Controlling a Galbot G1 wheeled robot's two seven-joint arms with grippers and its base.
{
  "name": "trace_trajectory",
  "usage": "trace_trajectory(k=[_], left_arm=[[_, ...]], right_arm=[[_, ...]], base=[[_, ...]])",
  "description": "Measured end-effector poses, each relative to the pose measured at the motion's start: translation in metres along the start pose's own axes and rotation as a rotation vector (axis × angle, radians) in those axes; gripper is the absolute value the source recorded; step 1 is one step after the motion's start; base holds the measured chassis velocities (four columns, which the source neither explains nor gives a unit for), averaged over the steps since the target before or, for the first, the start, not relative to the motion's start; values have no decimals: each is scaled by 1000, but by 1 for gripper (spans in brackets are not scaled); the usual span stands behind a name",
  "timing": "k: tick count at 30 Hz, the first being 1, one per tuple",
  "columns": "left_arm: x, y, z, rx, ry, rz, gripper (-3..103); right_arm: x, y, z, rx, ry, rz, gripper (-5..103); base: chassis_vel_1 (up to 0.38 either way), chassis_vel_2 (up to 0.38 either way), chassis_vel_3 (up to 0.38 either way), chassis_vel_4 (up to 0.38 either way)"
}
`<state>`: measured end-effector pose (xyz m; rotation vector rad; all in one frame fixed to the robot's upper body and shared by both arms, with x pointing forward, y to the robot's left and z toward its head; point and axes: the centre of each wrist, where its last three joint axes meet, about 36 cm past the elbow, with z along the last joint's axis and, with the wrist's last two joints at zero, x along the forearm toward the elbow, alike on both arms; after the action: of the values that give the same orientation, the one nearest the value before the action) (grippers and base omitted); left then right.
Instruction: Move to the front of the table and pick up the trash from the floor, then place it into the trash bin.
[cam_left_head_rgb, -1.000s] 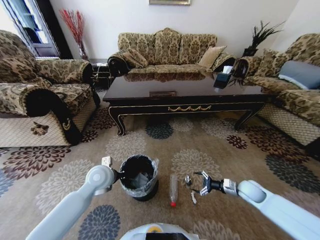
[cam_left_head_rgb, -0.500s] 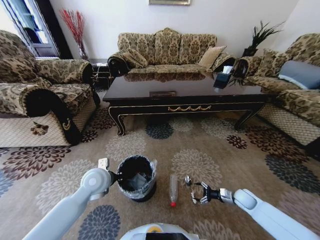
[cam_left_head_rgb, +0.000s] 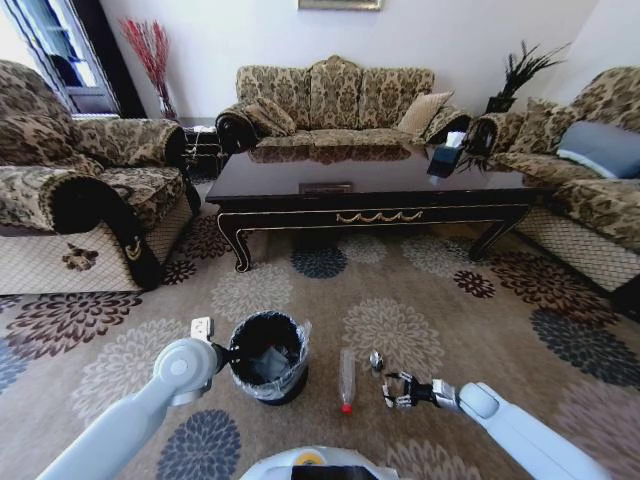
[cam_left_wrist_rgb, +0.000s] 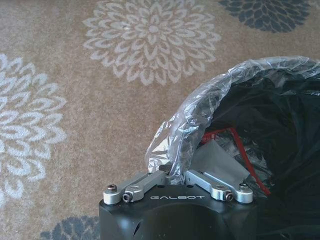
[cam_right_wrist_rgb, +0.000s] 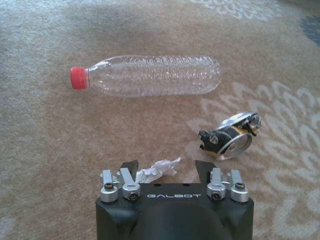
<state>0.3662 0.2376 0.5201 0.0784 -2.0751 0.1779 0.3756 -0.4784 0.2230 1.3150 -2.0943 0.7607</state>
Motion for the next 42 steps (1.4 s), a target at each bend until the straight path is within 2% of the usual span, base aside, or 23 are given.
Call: trace_trajectory(k=[3,4,6,12,16,17,20,22,24,37,42], left_arm=[[0,-2,0,1,-1,7,0],[0,-3,0,1,-2,10,0],[0,-3,0,0,-2,11,0],[0,-3,0,-2,-3,9,0],[0,-2,-2,-2,-7,3,0],[0,-2,-2,-2,-7,3,0],[-1,-1,-3,1,-8,1,0],[-1,-1,-3,1,-8,1,0],[-1,-2,-3,3,-8,3,0],[0,-4,-1,0,-8,9,0],[-1,-6,2,-3,-5,14,0]], right_arm=[[-1,0,2,-5,2,2,64],[-2,2,3,-10,2,2,56],[-4,3,4,-11,2,0,52],[-7,5,7,-11,5,-6,47],[-8,4,10,-6,10,-5,26],[-8,4,10,-6,10,-5,26],[-8,4,10,-3,8,-5,10],[-8,4,10,-3,8,-5,10],[-7,4,9,0,7,-5,2],[2,5,7,6,3,2,0],[24,-1,0,31,-3,18,0]], base=[[0,0,0,0],[0,0,0,0],[0,0,0,0],[0,0,0,0],[0,0,0,0],[0,0,0,0],[0,0,0,0],[0,0,0,0],[0,0,0,0],[0,0,0,0],[0,0,0,0]])
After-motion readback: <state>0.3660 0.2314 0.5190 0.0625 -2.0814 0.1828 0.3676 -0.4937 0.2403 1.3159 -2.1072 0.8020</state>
